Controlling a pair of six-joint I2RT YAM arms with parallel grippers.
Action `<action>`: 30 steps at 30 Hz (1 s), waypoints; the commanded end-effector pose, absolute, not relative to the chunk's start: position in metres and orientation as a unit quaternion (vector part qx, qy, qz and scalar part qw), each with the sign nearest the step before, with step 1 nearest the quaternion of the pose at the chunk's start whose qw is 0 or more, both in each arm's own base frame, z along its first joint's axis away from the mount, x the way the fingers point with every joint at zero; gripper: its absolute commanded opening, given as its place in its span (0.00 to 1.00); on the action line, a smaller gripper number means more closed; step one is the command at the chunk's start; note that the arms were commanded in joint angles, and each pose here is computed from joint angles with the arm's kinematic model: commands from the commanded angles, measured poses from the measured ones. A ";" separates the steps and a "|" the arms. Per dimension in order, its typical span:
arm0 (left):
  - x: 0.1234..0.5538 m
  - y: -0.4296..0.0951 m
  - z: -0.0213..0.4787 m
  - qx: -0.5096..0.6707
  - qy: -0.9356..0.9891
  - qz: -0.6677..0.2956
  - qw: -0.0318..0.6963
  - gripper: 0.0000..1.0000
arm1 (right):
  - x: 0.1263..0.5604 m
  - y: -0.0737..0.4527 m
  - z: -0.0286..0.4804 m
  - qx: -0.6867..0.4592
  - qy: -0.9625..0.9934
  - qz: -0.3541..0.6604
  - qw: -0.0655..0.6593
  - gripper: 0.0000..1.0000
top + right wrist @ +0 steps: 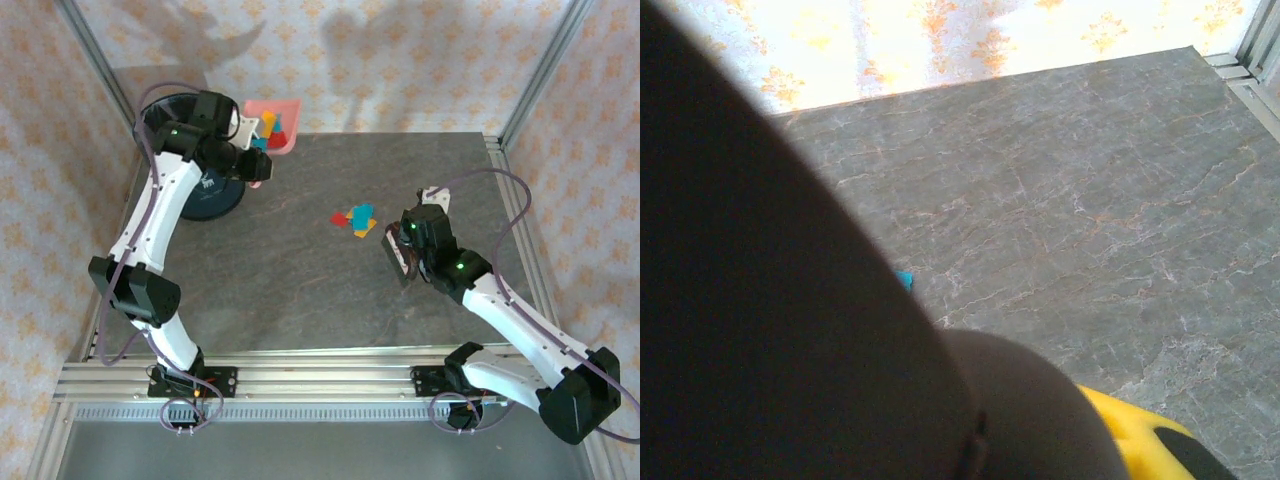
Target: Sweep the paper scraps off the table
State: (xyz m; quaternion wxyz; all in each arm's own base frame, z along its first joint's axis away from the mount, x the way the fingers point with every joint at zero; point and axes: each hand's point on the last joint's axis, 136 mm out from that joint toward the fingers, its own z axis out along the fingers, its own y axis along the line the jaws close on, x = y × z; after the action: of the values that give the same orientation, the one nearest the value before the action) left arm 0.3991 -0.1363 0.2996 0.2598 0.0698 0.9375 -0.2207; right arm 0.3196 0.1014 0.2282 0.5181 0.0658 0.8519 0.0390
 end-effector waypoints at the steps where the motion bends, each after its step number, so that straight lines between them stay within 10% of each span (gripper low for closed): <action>1: 0.415 -0.135 0.322 0.035 0.917 -0.279 0.282 0.00 | 0.324 0.101 0.235 0.079 0.844 0.047 0.529 0.00; 30: 0.489 -0.062 0.353 -0.175 0.781 -0.499 0.332 0.00 | 0.324 0.104 0.233 0.080 0.851 0.049 0.517 0.00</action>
State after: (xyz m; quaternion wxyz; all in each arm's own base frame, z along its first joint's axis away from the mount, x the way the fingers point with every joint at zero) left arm 0.4881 -0.0605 0.3144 0.2979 -0.1844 0.8185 -0.4553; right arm 0.3214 0.1045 0.2198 0.5067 0.0653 0.8587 0.0400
